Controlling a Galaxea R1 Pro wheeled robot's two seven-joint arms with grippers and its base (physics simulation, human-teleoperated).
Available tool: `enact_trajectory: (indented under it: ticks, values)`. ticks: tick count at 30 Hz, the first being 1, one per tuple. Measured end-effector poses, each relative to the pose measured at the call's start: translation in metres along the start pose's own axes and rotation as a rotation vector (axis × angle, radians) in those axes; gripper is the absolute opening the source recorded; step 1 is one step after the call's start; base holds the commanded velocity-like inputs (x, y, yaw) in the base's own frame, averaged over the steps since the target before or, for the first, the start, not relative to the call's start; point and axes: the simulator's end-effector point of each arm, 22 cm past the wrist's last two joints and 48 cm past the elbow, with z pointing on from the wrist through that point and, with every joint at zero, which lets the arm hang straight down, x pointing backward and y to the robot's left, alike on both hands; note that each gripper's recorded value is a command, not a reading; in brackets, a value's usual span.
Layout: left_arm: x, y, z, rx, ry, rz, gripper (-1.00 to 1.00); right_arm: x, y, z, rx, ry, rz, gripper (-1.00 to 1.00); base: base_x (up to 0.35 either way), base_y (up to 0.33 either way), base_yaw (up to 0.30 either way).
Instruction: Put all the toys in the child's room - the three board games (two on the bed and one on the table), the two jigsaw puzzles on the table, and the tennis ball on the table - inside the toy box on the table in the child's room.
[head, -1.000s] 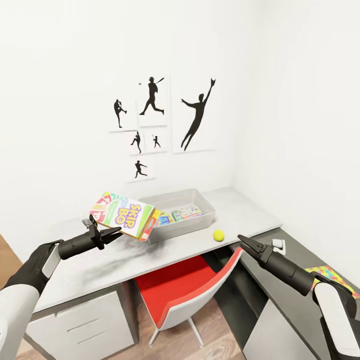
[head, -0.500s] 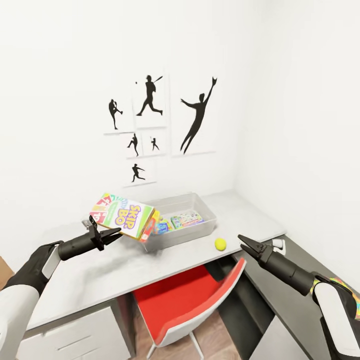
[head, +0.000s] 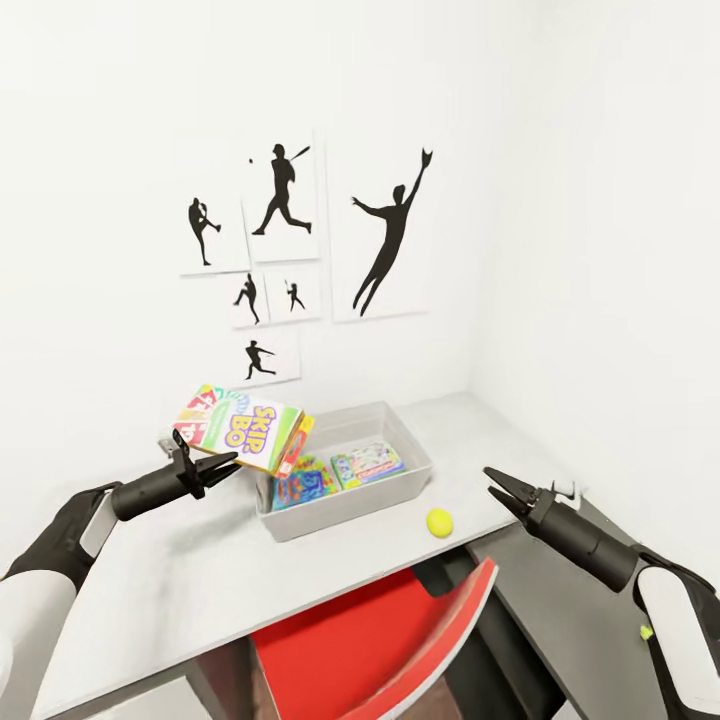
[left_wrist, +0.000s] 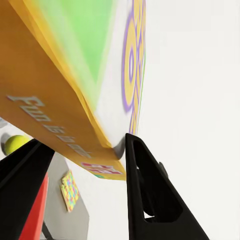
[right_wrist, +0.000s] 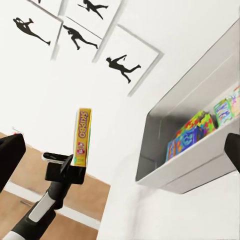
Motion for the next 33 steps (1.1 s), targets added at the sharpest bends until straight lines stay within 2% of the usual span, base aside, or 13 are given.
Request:
enact_trajectory:
  ticks: [9, 19, 33]
  values:
    - [0.0000, 0.0002, -0.0001, 0.002, -0.002, -0.003, -1.00, -0.0020, 0.0012, -0.0014, -0.007, -0.006, 0.000, 1.00, 0.100, -0.037, 0.000]
    - [0.0002, 0.0003, -0.0001, 0.001, -0.001, -0.003, -1.00, -0.0021, 0.0014, -0.0015, -0.008, -0.006, -0.001, 1.00, 0.209, -0.002, 0.001]
    - [0.0010, 0.0008, 0.0012, 0.002, 0.000, -0.004, -1.00, -0.0021, 0.0011, -0.0013, -0.008, -0.006, 0.000, 1.00, 0.127, 0.000, 0.067]
